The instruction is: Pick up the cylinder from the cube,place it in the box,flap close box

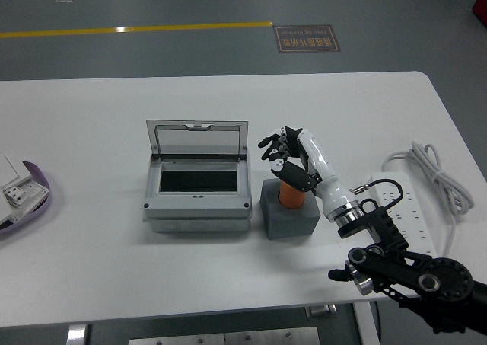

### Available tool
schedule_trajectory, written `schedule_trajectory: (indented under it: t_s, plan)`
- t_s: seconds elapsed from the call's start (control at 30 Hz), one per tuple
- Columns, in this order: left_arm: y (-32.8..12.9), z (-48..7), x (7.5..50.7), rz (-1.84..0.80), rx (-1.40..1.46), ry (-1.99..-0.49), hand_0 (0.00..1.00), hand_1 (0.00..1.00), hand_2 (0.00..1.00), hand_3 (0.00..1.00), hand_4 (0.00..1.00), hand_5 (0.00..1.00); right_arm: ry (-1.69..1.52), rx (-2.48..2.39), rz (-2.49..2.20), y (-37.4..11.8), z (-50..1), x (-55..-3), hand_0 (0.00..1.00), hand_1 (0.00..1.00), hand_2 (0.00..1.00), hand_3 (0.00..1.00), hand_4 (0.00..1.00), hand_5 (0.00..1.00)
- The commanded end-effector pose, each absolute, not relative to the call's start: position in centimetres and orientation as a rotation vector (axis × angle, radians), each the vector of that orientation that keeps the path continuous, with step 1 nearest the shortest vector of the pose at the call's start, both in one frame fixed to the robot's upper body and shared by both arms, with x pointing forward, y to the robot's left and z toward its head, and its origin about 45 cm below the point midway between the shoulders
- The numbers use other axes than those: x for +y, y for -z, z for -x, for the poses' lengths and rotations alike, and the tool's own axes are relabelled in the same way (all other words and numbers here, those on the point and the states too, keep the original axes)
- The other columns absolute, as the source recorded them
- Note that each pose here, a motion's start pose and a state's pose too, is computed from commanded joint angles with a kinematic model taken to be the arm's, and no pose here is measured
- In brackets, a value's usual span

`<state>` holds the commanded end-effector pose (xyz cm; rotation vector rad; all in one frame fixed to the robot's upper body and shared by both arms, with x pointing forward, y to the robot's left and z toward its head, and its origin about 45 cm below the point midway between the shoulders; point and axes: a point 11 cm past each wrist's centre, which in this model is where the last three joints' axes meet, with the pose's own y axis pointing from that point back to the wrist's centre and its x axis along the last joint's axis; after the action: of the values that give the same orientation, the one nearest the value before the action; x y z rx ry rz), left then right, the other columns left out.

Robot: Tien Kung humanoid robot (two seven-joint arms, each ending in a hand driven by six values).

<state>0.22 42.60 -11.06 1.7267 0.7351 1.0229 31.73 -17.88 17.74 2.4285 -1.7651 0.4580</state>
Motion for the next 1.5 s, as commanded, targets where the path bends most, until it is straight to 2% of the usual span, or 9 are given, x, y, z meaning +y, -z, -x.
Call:
schedule_trajectory:
  t_s: [0.13,0.17,0.73,0.77,0.93,0.97,1.13,1.17,1.5]
  plan:
    - [11.06,-0.22,42.58,-1.728,0.734,-1.020,0.509,0.556,0.565,0.591,0.717,0.248,-0.452,-1.768,-2.430,-17.67,-31.69,-17.90,0.182,0.254,0.368,0.331,0.002,0.002]
    - [11.06,-0.23,42.59,-1.729,0.734,-1.020,0.509,0.555,0.564,0.591,0.716,0.251,-0.451,-1.769,-2.431,-17.68,-31.69,-17.90,0.217,0.265,0.371,0.339,0.002,0.002]
    - [11.07,-0.09,42.55,-1.738,0.735,-1.008,0.507,0.555,0.565,0.591,0.716,0.251,-0.431,-1.825,-2.426,-17.45,-31.98,-18.69,0.246,0.284,0.384,0.354,0.002,0.002]
    - [11.07,-0.09,42.55,-1.738,0.735,-1.007,0.507,0.555,0.565,0.591,0.716,0.252,-0.431,-1.825,-2.425,-17.45,-31.99,-18.71,0.569,0.490,0.522,0.514,0.169,0.002]
    - [11.08,-0.06,42.52,-1.739,0.736,-1.006,0.507,0.555,0.565,0.591,0.716,0.252,-0.434,-1.826,-2.425,-17.44,-32.00,-18.74,0.569,0.490,0.522,0.514,0.169,0.002]
    - [11.08,-0.05,42.51,-1.739,0.736,-1.006,0.507,0.555,0.564,0.590,0.714,0.252,-0.433,-1.826,-2.425,-17.42,-31.99,-18.75,0.697,0.630,0.617,0.641,0.437,0.002]
    - [11.08,0.04,42.52,-1.741,0.738,-1.005,0.507,0.555,0.564,0.590,0.714,0.252,-0.429,-1.825,-2.427,-17.35,-31.88,-18.72,0.697,0.630,0.617,0.641,0.437,0.002]
    - [11.09,0.05,42.51,-1.741,0.738,-1.004,0.507,0.554,0.563,0.591,0.711,0.252,-0.429,-1.825,-2.428,-17.35,-31.86,-18.71,0.681,0.630,0.640,0.657,0.516,0.063]
    - [11.12,0.19,42.42,-1.742,0.741,-1.002,0.507,0.554,0.563,0.590,0.709,0.251,-0.425,-1.824,-2.433,-17.34,-31.74,-18.67,0.688,0.630,0.645,0.658,0.508,0.040]
